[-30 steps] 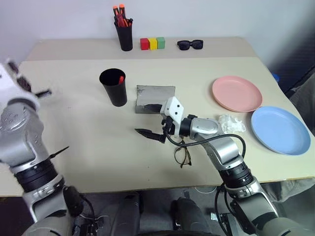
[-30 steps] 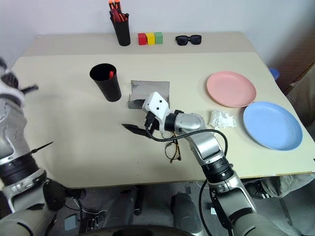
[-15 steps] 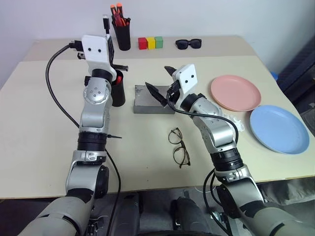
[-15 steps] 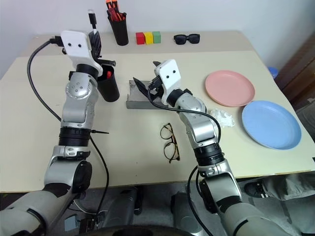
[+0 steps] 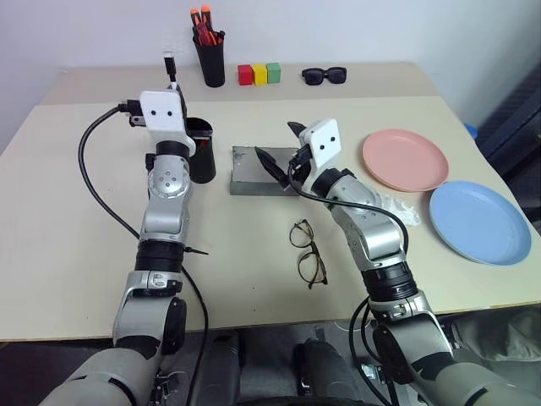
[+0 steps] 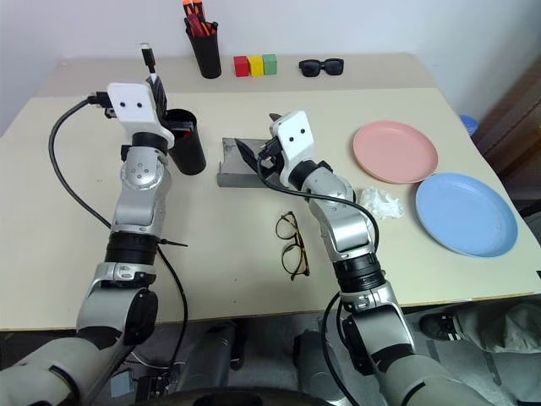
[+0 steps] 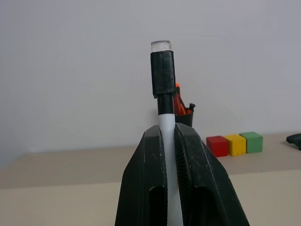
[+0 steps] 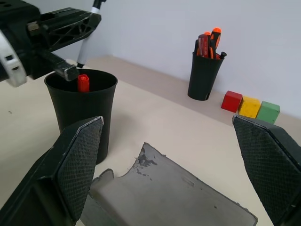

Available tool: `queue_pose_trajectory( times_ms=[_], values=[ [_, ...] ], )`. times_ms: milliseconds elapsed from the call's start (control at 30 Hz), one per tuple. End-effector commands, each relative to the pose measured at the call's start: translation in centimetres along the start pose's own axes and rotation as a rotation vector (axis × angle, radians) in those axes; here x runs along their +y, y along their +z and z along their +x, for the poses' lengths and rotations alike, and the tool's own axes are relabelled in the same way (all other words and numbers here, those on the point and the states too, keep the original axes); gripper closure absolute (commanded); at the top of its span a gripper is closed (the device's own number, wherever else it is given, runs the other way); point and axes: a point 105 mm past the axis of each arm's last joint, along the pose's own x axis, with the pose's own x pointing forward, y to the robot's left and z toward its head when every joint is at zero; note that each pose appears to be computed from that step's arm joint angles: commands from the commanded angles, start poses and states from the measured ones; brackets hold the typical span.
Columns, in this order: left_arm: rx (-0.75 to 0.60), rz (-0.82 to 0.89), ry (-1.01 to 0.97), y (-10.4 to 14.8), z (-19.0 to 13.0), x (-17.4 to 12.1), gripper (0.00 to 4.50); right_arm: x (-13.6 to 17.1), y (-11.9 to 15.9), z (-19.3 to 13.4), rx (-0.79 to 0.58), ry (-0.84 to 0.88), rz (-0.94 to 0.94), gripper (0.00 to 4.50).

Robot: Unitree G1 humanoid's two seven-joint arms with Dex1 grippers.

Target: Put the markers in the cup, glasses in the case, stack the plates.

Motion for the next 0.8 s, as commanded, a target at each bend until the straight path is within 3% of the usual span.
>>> queue_pose_trajectory(
  times_ms=[33, 300, 400, 500, 733, 800],
  values=[
    [-0.05, 0.0, 0.007, 1.4, -0.4, -0.2, 4.46, 0.5, 1.9, 0.6, -0.068, 0.017, -0.017, 0.0],
    [-0.028, 0.008, 0.018, 0.8, -1.2, -0.4, 4.46, 0.7, 1.9, 0.8, -0.074, 0.024, -0.01, 0.0],
    [-0.023, 0.023, 0.026, 0.7, -1.4, -0.3, 3.38, 0.7, 1.9, 0.8, -0.074, 0.024, -0.009, 0.0],
    [-0.018, 0.023, 0.03, 0.5, -1.5, -0.3, 1.91, 0.7, 1.9, 0.7, -0.073, 0.023, -0.008, 0.0],
    [-0.017, -0.001, 0.039, 0.6, -1.6, -0.4, 1.91, 0.6, 1.8, 0.7, -0.07, 0.023, -0.008, 0.0],
    [-0.045, -0.036, 0.025, 1.5, -1.3, -0.4, 1.91, 0.6, 1.8, 0.5, -0.065, 0.028, -0.015, 0.0]
  ],
)
